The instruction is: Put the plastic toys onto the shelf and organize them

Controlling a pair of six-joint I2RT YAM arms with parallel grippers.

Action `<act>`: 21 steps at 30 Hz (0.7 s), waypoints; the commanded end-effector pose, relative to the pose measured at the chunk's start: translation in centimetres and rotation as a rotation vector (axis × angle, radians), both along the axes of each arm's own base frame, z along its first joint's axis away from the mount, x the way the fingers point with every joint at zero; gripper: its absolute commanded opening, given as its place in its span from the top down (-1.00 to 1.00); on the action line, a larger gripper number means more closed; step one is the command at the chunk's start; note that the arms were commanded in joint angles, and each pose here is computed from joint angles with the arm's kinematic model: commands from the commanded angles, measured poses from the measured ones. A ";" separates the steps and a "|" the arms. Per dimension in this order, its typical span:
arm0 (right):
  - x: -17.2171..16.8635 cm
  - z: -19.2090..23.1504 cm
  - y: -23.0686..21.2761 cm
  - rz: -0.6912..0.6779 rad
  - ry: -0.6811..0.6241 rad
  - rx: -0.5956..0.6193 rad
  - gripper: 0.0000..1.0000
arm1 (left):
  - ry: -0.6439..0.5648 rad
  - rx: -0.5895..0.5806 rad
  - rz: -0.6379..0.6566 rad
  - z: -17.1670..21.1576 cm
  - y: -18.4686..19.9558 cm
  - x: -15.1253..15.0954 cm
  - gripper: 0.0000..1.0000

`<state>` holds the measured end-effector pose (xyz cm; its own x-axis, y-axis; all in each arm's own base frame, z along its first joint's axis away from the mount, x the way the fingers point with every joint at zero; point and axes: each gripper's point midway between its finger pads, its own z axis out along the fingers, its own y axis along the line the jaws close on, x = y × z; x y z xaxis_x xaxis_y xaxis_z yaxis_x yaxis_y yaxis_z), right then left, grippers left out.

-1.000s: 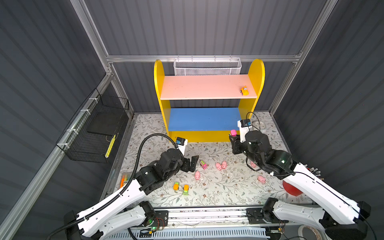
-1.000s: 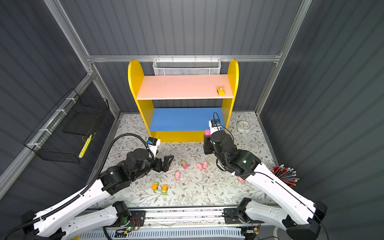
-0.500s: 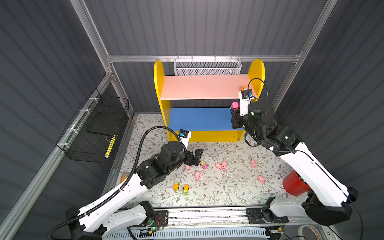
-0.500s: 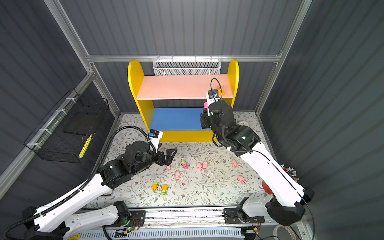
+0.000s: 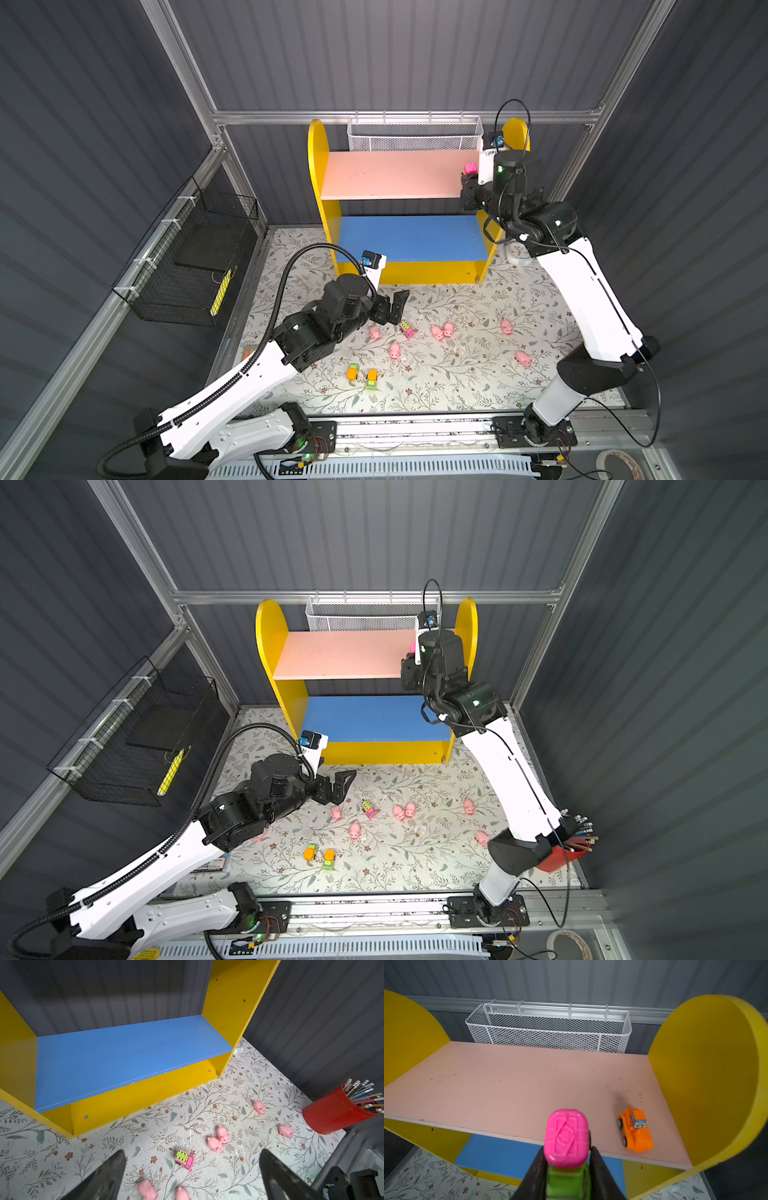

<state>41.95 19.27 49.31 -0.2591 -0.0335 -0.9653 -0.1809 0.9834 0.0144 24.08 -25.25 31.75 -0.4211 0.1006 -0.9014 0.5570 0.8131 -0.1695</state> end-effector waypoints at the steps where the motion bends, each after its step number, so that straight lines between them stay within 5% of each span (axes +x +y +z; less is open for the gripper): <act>1: 0.8 -1.4 0.8 0.038 0.056 -0.025 0.39 | -0.037 0.009 0.000 1.0 0.1 0.1 -0.99; 21: 4.9 -4.6 1.1 0.048 0.126 0.011 0.36 | -0.065 0.066 0.018 0.4 0.3 0.8 -0.99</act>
